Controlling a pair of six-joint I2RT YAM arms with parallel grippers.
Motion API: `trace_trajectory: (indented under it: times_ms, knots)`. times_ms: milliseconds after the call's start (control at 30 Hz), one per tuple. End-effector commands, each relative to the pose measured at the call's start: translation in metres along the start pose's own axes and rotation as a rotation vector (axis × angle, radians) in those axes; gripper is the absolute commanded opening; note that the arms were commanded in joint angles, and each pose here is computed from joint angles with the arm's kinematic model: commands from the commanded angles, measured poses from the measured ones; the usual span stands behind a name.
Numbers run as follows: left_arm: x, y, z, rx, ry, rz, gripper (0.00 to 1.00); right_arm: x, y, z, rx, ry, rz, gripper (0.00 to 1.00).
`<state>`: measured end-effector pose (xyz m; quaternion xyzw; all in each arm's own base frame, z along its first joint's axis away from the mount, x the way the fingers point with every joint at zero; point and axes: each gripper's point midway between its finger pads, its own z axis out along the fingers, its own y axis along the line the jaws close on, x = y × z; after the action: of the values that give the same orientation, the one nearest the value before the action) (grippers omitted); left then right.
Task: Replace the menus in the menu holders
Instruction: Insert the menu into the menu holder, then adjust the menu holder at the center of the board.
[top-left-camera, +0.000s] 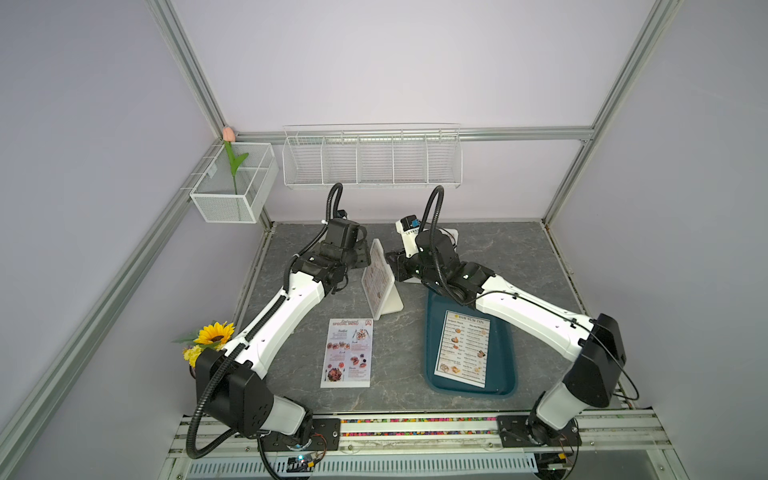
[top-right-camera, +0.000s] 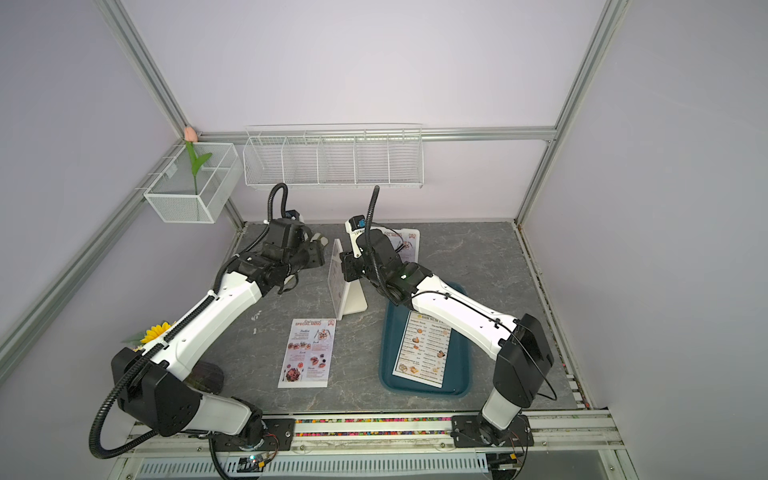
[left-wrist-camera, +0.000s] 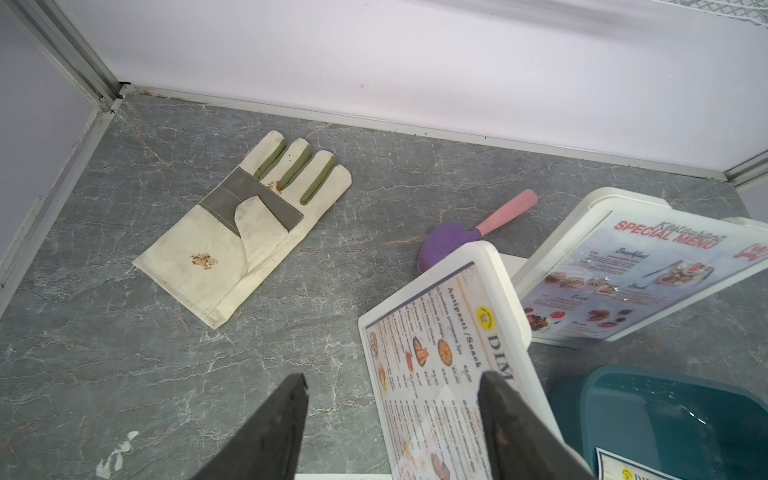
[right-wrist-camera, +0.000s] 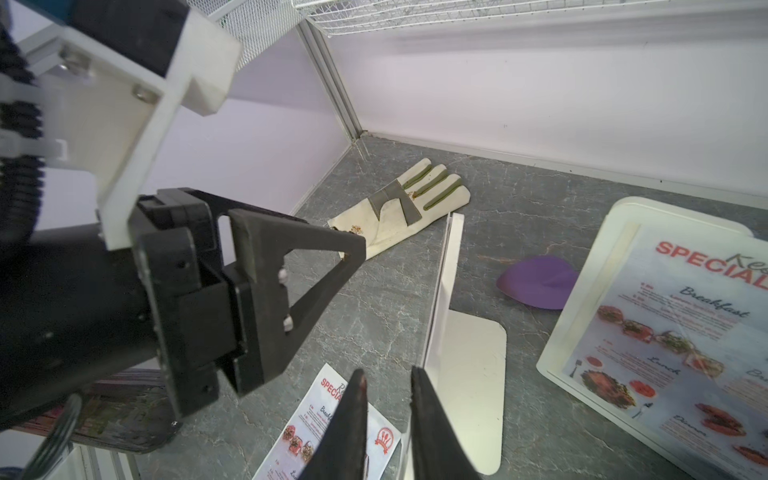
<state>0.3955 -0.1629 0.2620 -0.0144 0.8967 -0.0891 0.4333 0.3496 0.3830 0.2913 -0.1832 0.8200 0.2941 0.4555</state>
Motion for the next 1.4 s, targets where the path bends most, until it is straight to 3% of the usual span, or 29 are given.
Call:
trace_trajectory:
  times_ms: [0,233,367,500,833,967,1133,1367]
  knots:
    - [-0.003,0.001,-0.006,0.008,-0.015,-0.023,0.68,-0.008,-0.005,0.002,0.008,0.021,-0.030,0.22]
    - [0.002,-0.003,0.000,0.025,0.009,-0.026,0.68,0.019,-0.019,0.026,0.002,0.169,-0.017,0.21]
    - [0.001,0.004,-0.003,0.006,0.008,-0.028,0.71,0.024,-0.015,0.025,-0.034,0.211,-0.031,0.48]
    - [-0.005,0.023,-0.009,-0.035,0.003,-0.052,0.74,0.039,-0.010,0.020,-0.054,0.276,-0.055,0.64]
    - [-0.026,0.047,-0.025,-0.092,-0.043,-0.078,0.75,0.071,-0.014,0.034,-0.050,0.370,-0.079,0.70]
    - [-0.036,0.052,-0.029,-0.098,-0.060,-0.085,0.75,0.080,-0.015,0.040,-0.056,0.388,-0.098,0.63]
    - [-0.039,0.049,-0.029,-0.088,-0.061,-0.086,0.75,0.076,-0.013,0.045,-0.068,0.364,-0.110,0.41]
    - [-0.035,0.051,-0.029,-0.099,-0.053,-0.083,0.74,0.076,-0.009,0.051,-0.110,0.356,-0.205,0.24]
